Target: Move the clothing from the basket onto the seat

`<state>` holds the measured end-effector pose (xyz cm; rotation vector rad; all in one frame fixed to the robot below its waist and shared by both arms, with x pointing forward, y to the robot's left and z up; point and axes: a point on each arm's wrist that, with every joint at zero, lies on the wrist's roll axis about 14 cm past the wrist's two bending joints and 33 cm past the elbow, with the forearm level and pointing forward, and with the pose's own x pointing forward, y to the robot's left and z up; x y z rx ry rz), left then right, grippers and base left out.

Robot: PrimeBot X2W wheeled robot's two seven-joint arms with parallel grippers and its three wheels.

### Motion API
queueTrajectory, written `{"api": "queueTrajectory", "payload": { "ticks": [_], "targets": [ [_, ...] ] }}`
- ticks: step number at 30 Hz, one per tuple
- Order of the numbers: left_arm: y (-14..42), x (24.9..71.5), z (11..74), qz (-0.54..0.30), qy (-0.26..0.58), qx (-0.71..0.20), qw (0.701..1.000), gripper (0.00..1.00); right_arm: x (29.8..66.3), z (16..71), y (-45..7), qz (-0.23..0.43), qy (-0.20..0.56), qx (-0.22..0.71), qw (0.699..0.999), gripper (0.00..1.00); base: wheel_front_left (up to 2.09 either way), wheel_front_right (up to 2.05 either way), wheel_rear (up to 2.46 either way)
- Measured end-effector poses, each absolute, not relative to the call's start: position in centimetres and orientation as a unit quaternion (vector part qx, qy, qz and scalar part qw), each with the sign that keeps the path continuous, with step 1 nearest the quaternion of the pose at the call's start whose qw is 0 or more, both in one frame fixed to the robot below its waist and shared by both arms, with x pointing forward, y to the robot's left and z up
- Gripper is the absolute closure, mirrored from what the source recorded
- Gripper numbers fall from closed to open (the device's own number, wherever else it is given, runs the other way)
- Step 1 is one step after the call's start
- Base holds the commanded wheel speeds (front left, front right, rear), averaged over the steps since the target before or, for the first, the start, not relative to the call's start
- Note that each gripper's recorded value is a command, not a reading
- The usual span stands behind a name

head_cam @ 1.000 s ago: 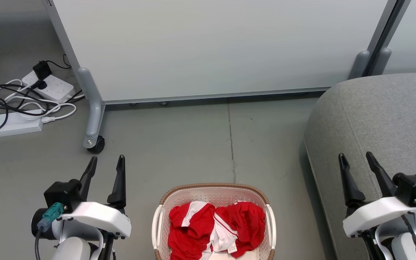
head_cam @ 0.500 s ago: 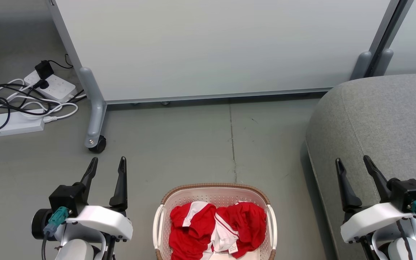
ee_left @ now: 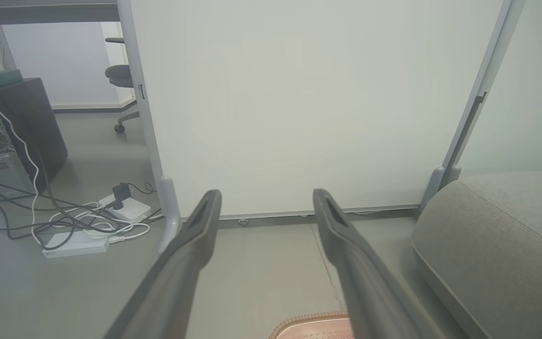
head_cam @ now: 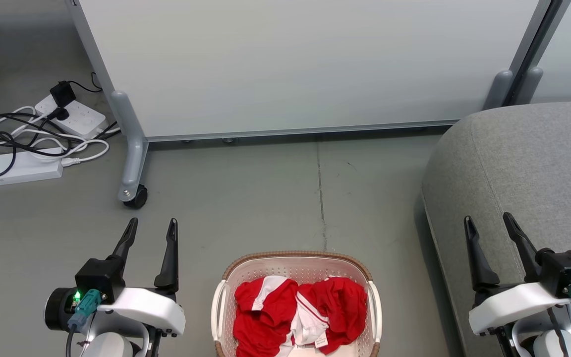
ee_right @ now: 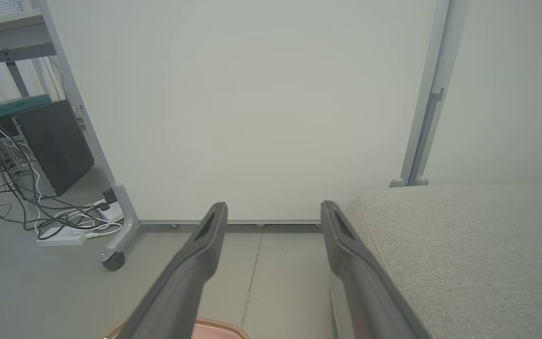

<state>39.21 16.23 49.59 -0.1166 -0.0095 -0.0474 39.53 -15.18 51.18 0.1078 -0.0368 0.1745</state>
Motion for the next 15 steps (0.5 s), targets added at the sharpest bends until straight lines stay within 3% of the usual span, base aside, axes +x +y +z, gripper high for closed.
{"api": "queueTrajectory", "payload": {
  "ticks": [15],
  "targets": [
    [16.81,39.02,49.27,-0.01,0.005,-0.065,0.998,0.0,39.56,51.37,-15.17,0.086,-0.023,0.063,0.994,0.0,0.0,0.0,0.0]
  ]
}}
